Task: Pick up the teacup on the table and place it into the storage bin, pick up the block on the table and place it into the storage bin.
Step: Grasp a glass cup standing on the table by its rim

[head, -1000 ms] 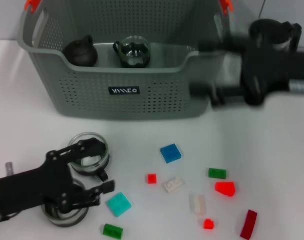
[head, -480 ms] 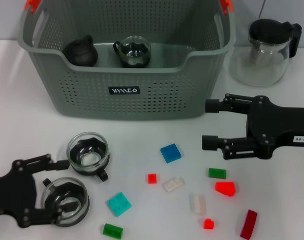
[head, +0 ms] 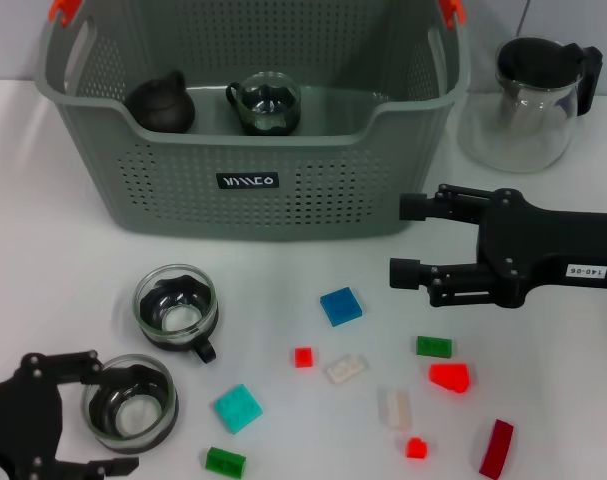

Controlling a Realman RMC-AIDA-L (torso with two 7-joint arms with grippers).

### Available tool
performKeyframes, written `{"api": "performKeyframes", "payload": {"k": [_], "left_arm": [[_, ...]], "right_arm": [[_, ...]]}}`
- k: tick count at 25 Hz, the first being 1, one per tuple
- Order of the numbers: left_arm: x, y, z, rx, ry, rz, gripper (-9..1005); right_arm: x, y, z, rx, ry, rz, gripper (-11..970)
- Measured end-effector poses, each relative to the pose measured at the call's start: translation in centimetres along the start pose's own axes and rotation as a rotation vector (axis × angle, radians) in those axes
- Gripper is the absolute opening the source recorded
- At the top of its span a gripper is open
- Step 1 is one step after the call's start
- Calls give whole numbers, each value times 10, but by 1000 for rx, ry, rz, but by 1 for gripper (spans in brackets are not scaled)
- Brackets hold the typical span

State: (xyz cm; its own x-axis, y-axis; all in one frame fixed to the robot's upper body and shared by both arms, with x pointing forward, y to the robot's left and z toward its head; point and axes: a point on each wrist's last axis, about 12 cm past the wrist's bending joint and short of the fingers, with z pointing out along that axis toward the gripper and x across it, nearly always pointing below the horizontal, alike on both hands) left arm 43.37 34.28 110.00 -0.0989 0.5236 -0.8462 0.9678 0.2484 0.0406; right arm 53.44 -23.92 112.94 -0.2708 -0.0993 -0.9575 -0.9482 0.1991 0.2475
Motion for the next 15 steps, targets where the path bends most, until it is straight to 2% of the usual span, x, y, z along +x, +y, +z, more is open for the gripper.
{"api": "performKeyframes", "payload": {"k": [6, 15], "left_arm": [[-8, 9, 13, 69, 90, 9, 668], [-5, 20, 26, 68, 207, 11, 665]], "right_arm": [[-1, -2, 6, -12, 4, -9, 917], [-2, -5, 8, -4, -1, -15, 916]]}}
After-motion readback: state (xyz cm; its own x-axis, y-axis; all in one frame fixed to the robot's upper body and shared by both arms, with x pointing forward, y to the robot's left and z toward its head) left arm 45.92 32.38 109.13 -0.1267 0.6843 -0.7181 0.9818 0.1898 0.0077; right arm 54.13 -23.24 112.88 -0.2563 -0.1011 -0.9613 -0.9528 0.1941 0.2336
